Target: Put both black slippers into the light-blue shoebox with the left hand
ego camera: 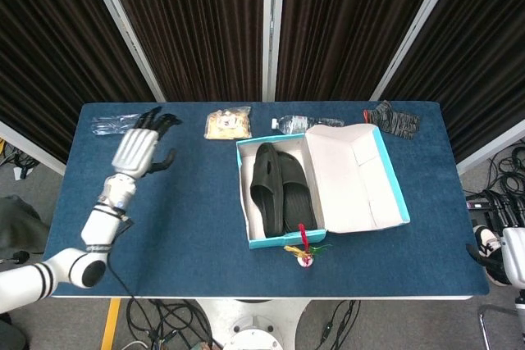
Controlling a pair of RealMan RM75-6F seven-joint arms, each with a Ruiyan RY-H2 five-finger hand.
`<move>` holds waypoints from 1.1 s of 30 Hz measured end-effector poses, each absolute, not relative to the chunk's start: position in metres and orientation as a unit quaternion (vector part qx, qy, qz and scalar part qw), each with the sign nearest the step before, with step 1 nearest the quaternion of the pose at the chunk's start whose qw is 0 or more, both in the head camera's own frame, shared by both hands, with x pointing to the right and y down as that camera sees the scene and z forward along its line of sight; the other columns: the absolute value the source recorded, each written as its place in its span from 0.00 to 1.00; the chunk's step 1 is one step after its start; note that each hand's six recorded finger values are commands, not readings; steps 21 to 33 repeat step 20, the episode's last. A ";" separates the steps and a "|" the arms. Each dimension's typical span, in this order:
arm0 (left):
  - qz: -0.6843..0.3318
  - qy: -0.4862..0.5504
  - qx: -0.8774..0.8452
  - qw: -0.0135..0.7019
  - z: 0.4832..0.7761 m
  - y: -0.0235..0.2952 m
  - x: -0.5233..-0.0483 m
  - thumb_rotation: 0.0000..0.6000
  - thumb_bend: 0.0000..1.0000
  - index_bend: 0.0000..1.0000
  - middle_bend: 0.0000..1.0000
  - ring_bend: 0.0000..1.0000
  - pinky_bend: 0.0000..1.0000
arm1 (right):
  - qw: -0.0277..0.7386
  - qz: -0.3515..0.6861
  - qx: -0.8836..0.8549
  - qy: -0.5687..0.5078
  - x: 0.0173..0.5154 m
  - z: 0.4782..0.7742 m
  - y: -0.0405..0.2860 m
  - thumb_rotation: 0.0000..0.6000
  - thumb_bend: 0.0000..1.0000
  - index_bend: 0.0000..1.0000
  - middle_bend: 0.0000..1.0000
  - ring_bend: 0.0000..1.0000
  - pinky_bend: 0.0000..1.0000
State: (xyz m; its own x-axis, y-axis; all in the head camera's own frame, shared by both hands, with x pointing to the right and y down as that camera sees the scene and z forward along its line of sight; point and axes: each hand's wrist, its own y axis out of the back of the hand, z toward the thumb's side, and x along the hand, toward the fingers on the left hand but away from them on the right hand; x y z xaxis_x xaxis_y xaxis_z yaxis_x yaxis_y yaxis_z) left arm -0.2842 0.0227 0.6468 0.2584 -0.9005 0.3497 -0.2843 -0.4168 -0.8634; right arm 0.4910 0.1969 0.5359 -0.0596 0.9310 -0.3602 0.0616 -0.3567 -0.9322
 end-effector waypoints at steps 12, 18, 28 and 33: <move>-0.545 0.454 -0.603 0.365 0.617 0.138 -0.437 1.00 0.36 0.20 0.16 0.00 0.10 | 0.364 0.564 -0.598 -0.437 0.478 0.547 0.201 1.00 0.09 0.00 0.12 0.00 0.06; -0.568 0.450 -0.596 0.346 0.607 0.189 -0.448 1.00 0.34 0.20 0.16 0.00 0.10 | 0.355 0.562 -0.604 -0.439 0.475 0.550 0.216 1.00 0.09 0.01 0.12 0.00 0.06; -0.578 0.449 -0.591 0.338 0.604 0.202 -0.451 1.00 0.33 0.20 0.16 0.00 0.10 | 0.354 0.562 -0.604 -0.441 0.476 0.550 0.218 1.00 0.09 0.01 0.13 0.00 0.06; -0.578 0.449 -0.591 0.338 0.604 0.202 -0.451 1.00 0.33 0.20 0.16 0.00 0.10 | 0.354 0.562 -0.604 -0.441 0.476 0.550 0.218 1.00 0.09 0.01 0.13 0.00 0.06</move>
